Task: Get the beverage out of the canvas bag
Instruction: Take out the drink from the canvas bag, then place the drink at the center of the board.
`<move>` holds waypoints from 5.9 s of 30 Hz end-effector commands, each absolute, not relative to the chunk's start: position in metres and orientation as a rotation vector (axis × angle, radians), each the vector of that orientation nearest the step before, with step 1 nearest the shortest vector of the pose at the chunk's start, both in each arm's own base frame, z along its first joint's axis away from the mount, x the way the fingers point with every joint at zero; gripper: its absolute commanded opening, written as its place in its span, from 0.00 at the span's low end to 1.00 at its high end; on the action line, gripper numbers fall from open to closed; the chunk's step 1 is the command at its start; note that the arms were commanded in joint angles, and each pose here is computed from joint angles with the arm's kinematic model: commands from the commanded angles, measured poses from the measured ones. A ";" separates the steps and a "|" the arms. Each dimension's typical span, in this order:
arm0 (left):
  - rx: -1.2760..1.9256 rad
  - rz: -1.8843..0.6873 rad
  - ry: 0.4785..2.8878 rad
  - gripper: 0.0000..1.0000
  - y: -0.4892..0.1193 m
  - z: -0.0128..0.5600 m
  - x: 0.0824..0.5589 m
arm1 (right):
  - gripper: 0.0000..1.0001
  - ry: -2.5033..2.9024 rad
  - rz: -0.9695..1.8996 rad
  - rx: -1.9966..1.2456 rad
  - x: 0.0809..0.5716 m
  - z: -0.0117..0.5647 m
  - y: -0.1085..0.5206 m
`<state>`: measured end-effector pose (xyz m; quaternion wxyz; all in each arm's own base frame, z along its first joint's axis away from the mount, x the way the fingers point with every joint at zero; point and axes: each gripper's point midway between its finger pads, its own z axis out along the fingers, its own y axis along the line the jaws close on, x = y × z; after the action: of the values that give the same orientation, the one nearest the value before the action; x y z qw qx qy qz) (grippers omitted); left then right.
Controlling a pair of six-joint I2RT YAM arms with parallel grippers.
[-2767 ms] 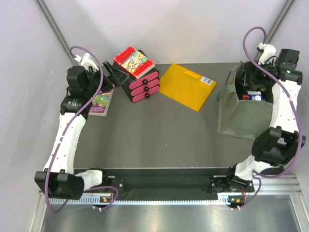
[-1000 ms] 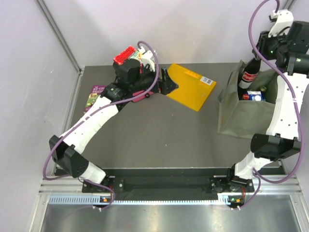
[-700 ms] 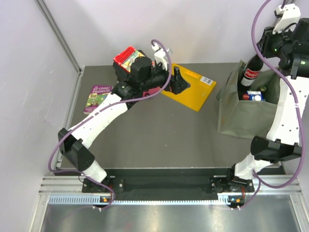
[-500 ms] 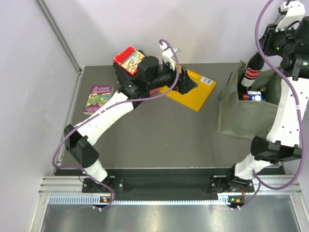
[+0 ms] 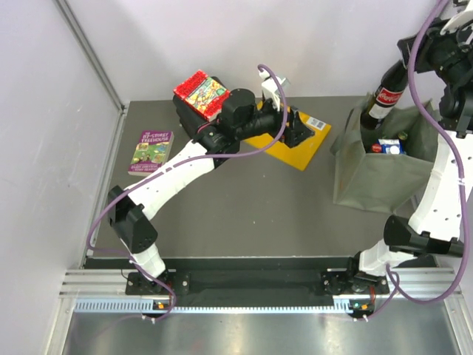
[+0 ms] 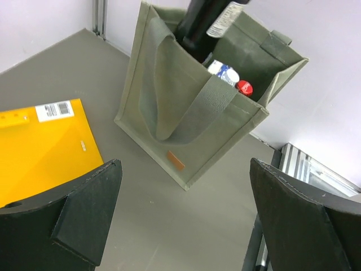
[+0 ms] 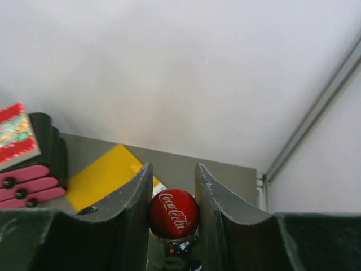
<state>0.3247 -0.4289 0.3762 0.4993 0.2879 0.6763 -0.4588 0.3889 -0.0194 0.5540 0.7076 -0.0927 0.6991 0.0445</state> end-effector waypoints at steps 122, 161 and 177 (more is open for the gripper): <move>0.209 -0.289 1.278 0.00 -0.113 0.341 0.400 | 1.00 1.407 0.517 -0.911 0.301 0.381 0.172; 0.356 -0.184 1.262 0.28 -0.075 0.257 0.451 | 1.00 1.465 0.427 -0.978 0.306 0.357 0.162; 0.323 -0.161 1.329 0.80 -0.067 0.235 0.433 | 1.00 1.441 0.425 -0.979 0.307 0.363 0.164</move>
<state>0.4319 -0.0723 0.1494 0.6742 0.1440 0.7174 -0.1007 0.3094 0.1619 0.3317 0.5914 -0.4169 0.6618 0.1961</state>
